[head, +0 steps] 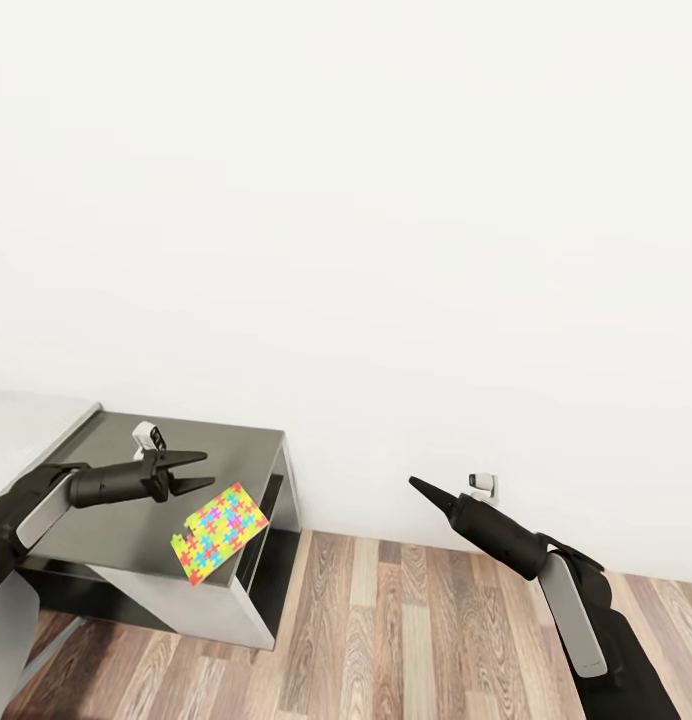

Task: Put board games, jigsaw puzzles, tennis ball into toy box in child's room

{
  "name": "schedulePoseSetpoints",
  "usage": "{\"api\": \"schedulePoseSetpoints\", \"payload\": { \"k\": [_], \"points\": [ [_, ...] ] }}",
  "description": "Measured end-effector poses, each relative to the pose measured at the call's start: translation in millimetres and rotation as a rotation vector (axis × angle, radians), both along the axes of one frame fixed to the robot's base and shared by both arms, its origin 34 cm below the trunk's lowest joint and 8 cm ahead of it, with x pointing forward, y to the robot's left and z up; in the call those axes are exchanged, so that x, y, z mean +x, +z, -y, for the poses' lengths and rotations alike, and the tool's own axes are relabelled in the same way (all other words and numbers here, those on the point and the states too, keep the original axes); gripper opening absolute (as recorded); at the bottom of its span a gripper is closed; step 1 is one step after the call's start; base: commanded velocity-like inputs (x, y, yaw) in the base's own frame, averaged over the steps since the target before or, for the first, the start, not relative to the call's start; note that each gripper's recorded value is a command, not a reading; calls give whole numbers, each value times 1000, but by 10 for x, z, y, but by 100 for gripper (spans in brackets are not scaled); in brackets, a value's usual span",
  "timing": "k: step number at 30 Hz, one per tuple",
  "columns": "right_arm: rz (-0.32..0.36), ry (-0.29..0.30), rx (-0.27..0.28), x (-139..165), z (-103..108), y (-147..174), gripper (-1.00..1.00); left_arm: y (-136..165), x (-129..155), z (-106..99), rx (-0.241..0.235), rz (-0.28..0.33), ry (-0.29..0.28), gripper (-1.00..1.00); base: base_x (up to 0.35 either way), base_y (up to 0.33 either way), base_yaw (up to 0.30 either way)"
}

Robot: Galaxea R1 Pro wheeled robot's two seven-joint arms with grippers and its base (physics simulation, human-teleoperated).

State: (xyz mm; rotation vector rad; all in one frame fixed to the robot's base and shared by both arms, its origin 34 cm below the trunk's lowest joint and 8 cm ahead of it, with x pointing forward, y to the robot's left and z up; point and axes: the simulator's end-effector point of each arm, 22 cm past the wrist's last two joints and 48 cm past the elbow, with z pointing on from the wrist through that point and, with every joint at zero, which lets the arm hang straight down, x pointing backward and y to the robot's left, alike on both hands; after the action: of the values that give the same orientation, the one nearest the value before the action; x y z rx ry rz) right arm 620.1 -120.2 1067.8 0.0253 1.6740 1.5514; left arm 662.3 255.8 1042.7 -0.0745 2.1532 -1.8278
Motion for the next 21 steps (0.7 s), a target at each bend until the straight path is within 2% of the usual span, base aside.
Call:
{"api": "schedulePoseSetpoints", "payload": {
  "k": [21],
  "points": [
    [35, -1, -1, -24, 5, 177, 100, 185, -27, -1, -4, 34, 1, 100, 0, 0, 0]
  ]
}}
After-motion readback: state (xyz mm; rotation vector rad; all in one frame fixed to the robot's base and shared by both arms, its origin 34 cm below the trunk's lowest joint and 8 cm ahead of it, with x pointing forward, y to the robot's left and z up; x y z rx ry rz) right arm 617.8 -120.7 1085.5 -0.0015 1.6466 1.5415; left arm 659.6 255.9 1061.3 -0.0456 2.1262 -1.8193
